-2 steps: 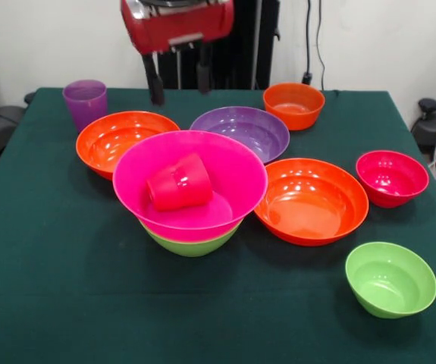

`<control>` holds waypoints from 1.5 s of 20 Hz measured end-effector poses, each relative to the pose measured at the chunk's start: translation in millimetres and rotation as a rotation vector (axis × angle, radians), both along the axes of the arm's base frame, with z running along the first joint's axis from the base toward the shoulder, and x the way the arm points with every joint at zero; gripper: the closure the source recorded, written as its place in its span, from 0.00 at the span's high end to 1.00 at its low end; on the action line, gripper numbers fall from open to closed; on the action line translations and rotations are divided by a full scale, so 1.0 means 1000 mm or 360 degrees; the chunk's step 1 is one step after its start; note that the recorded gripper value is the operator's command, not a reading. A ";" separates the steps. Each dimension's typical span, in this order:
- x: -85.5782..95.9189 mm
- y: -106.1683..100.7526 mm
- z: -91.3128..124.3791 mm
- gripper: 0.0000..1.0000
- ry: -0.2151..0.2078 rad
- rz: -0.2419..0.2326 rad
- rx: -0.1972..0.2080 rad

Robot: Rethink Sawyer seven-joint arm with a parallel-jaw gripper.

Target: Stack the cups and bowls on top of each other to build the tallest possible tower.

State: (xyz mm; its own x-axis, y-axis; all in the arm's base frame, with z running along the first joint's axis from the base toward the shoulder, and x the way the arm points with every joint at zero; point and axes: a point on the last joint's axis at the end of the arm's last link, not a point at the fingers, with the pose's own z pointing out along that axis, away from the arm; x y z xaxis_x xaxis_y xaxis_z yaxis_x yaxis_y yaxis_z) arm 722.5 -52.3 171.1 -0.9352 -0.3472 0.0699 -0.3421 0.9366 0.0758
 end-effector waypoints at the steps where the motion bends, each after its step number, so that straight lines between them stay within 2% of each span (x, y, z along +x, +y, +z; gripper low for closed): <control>1: 0.006 0.005 -0.007 1.00 -0.0003 0.0007 -0.0002; 4: 0.018 0.014 -0.027 1.00 -0.0012 0.0018 -0.0011; 9: 0.030 0.018 -0.050 1.00 -0.0016 0.0018 -0.0023; 12: 0.032 0.012 -0.071 1.00 0.0003 -0.0002 -0.0035; 16: 0.030 0.003 -0.086 1.00 0.0019 -0.0018 -0.0057; 21: 0.027 -0.007 -0.098 1.00 0.0036 -0.0034 -0.0081; 30: 0.019 -0.023 -0.103 1.00 0.0067 -0.0056 -0.0137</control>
